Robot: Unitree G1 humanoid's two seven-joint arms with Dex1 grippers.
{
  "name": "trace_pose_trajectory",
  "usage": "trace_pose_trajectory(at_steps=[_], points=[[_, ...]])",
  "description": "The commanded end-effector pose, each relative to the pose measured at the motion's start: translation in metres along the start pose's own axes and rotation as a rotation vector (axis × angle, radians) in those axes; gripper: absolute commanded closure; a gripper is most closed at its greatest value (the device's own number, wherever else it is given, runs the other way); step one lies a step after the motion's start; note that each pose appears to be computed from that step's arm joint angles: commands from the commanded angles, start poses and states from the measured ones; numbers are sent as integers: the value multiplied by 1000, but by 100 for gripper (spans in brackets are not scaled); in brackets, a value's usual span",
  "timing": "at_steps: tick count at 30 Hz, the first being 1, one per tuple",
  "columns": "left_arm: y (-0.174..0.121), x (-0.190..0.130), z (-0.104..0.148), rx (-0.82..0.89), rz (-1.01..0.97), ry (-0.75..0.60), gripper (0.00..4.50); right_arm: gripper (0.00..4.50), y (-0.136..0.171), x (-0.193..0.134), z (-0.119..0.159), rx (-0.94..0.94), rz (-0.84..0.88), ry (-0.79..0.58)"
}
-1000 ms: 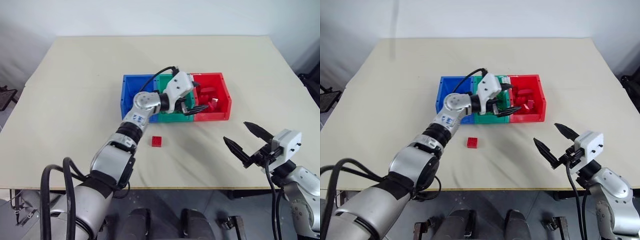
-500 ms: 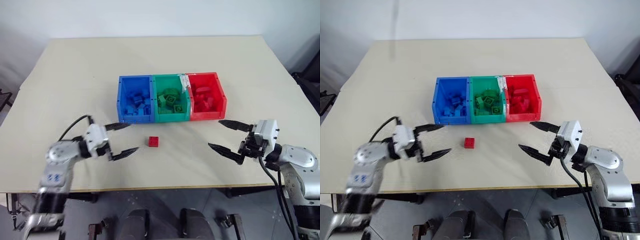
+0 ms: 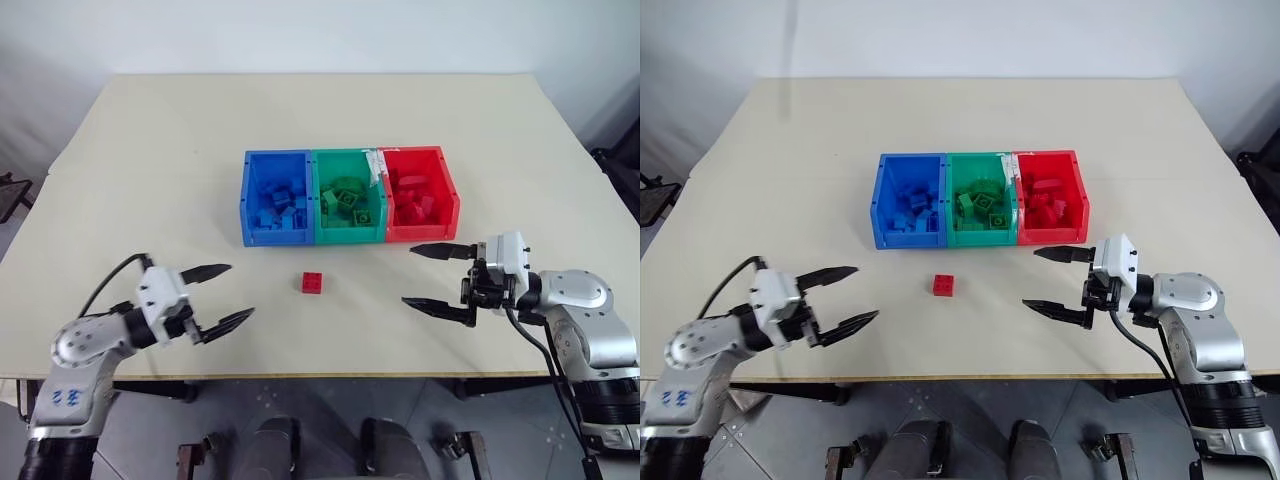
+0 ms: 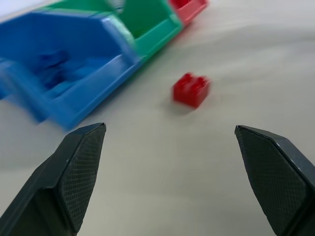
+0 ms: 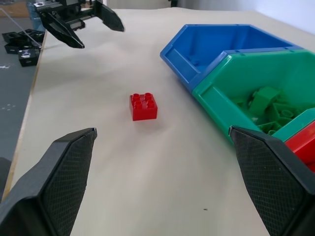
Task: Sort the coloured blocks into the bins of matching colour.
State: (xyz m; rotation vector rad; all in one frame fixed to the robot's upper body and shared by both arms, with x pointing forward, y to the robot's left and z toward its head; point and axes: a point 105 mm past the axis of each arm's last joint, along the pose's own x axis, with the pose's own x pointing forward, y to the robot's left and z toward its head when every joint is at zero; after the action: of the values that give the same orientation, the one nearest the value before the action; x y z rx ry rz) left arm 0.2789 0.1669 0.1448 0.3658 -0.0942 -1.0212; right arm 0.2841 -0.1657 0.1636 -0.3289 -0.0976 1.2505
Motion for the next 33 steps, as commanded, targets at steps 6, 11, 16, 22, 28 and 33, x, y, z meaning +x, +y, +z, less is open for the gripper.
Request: trace_pose_trajectory(at_steps=[6,11,16,22,28,33], points=[[0,51,-16,72,-169,85,3,0,10,-13,-2,9,-22,34],[-3,80,-25,63,-282,92,3,0,21,-18,-8,33,-71,43],[-5,101,-27,67,-342,71,3,0,24,-18,-9,36,-101,44],[-5,103,-31,64,-367,94,123,0,26,-20,-9,36,-124,44],[-2,97,-36,65,-362,118,301,0,27,-23,-12,35,-137,50],[-3,101,-12,44,-345,0,300,0,18,-34,-12,27,-220,39]])
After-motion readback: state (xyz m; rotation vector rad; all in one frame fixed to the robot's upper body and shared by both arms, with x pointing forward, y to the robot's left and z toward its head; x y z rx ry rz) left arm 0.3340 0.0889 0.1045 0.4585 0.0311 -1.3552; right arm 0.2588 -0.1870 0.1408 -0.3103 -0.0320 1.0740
